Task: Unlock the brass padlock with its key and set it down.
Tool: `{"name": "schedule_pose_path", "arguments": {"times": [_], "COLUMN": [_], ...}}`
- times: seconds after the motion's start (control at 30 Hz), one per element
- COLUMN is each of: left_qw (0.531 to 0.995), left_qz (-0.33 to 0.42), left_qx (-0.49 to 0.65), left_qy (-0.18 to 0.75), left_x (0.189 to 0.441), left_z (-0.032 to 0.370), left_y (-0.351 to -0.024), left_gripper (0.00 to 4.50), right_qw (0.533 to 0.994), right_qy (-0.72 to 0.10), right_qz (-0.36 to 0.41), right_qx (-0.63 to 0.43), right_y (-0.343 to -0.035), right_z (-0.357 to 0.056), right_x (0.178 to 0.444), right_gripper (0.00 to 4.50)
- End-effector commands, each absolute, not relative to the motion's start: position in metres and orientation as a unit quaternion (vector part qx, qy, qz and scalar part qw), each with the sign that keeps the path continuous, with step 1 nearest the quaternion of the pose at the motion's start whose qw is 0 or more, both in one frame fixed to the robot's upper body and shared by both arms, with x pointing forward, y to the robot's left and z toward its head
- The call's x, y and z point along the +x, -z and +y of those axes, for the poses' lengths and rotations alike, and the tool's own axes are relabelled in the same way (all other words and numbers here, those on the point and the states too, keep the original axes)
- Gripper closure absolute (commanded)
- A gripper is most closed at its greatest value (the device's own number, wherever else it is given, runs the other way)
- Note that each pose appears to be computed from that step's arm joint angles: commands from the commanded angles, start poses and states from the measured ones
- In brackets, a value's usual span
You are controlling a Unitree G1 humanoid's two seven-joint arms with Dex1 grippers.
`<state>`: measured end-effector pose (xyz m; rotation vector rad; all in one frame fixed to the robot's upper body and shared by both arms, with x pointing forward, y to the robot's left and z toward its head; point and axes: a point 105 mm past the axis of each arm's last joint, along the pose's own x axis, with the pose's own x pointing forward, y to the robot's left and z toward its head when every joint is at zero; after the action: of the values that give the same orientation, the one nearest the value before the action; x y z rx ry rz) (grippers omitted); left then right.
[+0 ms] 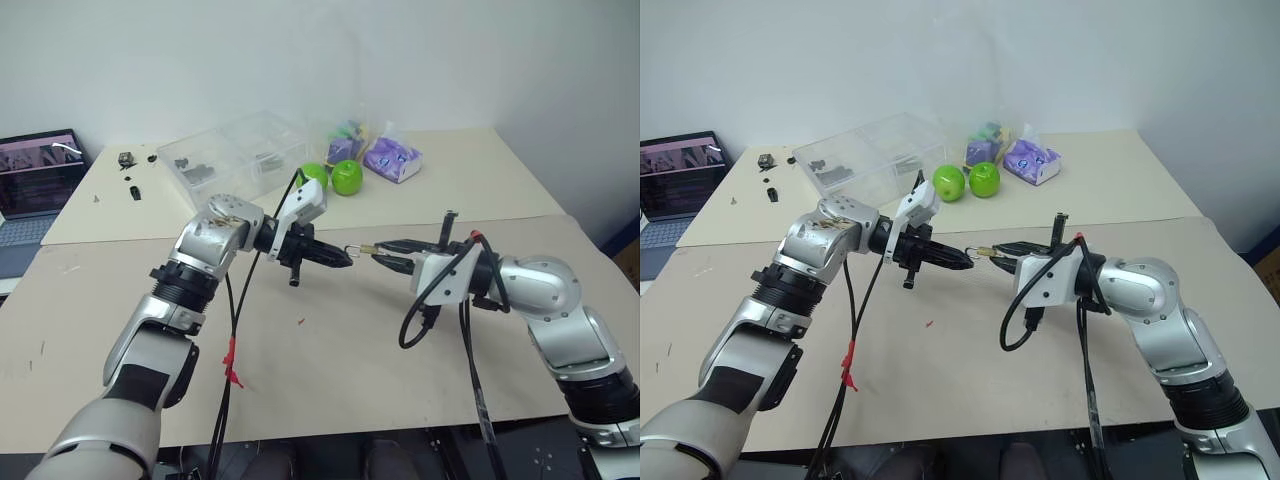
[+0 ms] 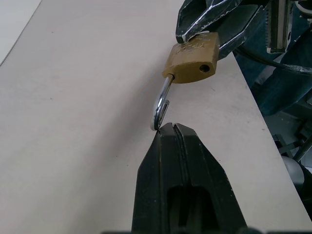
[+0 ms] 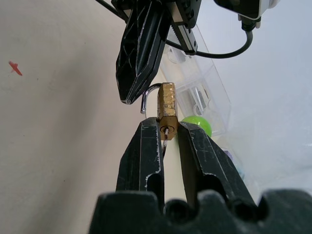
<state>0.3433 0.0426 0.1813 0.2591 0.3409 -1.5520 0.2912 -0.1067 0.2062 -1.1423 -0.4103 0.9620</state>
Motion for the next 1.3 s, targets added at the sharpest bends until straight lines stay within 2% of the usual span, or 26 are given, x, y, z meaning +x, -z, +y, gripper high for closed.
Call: {"name": "schedule_pose_path", "arguments": {"times": [0.03, 0.33, 0.67, 0.9, 1.13, 1.23, 1.3], "left_qw": [0.698, 0.707, 0.731, 0.713, 0.697, 0.698, 0.697], "left_qz": [0.125, 0.13, 0.142, 0.154, 0.159, 0.159, 0.157], "left_qx": [0.127, 0.139, 0.17, 0.17, 0.178, 0.18, 0.187], "left_qy": [0.694, 0.681, 0.646, 0.663, 0.676, 0.675, 0.674], "left_x": [0.346, 0.351, 0.359, 0.344, 0.325, 0.322, 0.32], "left_z": [0.042, 0.051, 0.084, 0.095, 0.098, 0.103, 0.106], "left_y": [-0.197, -0.195, -0.196, -0.201, -0.201, -0.197, -0.195], "left_gripper": [4.48, 4.48, 4.48, 4.48, 4.48, 3.79, 3.07], "right_qw": [0.713, 0.715, 0.716, 0.693, 0.681, 0.68, 0.679], "right_qy": [-0.43, -0.431, -0.423, -0.457, -0.464, -0.467, -0.469], "right_qz": [-0.209, -0.192, -0.177, -0.186, -0.192, -0.195, -0.197], "right_qx": [-0.513, -0.515, -0.527, -0.526, -0.533, -0.531, -0.529], "right_y": [-0.217, -0.21, -0.203, -0.185, -0.18, -0.179, -0.178], "right_z": [-0.104, -0.112, -0.128, -0.109, -0.107, -0.106, -0.105], "right_x": [0.285, 0.286, 0.296, 0.294, 0.304, 0.305, 0.306], "right_gripper": [4.38, 4.38, 4.38, 4.38, 4.38, 4.38, 4.38]}}
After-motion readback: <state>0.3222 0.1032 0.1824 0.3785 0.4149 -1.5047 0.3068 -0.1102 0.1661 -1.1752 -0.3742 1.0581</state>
